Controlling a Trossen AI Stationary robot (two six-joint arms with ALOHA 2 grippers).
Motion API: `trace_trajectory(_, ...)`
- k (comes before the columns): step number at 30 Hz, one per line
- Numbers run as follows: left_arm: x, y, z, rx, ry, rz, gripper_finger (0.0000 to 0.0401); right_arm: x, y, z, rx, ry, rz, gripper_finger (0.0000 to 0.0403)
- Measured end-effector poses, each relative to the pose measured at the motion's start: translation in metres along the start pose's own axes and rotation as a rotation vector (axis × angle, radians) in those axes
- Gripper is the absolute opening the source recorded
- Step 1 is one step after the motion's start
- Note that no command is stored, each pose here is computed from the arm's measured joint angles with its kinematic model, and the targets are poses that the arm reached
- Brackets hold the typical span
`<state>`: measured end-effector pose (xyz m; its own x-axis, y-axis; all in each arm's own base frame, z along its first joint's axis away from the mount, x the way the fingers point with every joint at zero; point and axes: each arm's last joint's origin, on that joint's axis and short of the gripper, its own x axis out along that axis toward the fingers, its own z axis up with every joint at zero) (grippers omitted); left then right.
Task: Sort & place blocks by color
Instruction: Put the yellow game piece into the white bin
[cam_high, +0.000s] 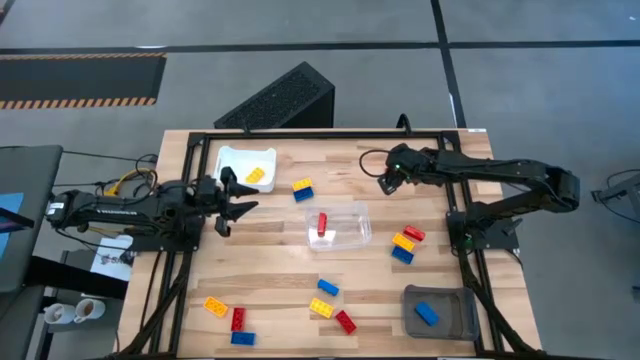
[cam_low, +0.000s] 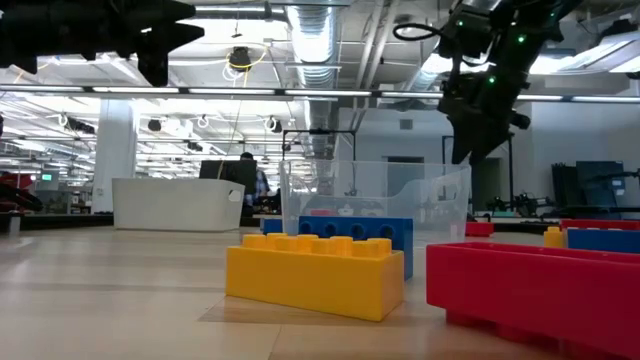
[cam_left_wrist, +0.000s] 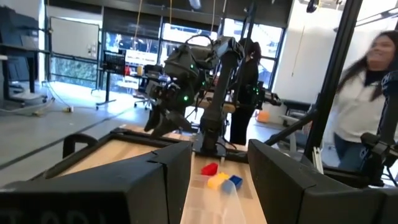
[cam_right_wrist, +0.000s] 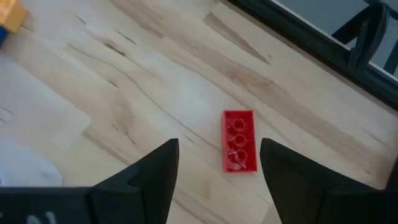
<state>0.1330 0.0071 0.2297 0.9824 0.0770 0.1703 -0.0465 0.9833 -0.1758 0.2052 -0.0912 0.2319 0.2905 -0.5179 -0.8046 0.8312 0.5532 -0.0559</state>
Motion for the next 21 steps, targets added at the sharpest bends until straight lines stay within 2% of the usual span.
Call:
trace_trajectory(15, 0.0000, -0.0015, -0.0006, -0.086, 0.014, -0.051, 0.0146, 0.0000, 0.0017, -0.0006, -0.052, 0.024, 0.054, 0.0250)
trace_trajectory(21, 0.0000, -0.0012, -0.0023, -0.102, 0.032, -0.047, 0.0146, -0.0007, 0.0070, 0.0010, -0.098, 0.036, 0.175, 0.0250)
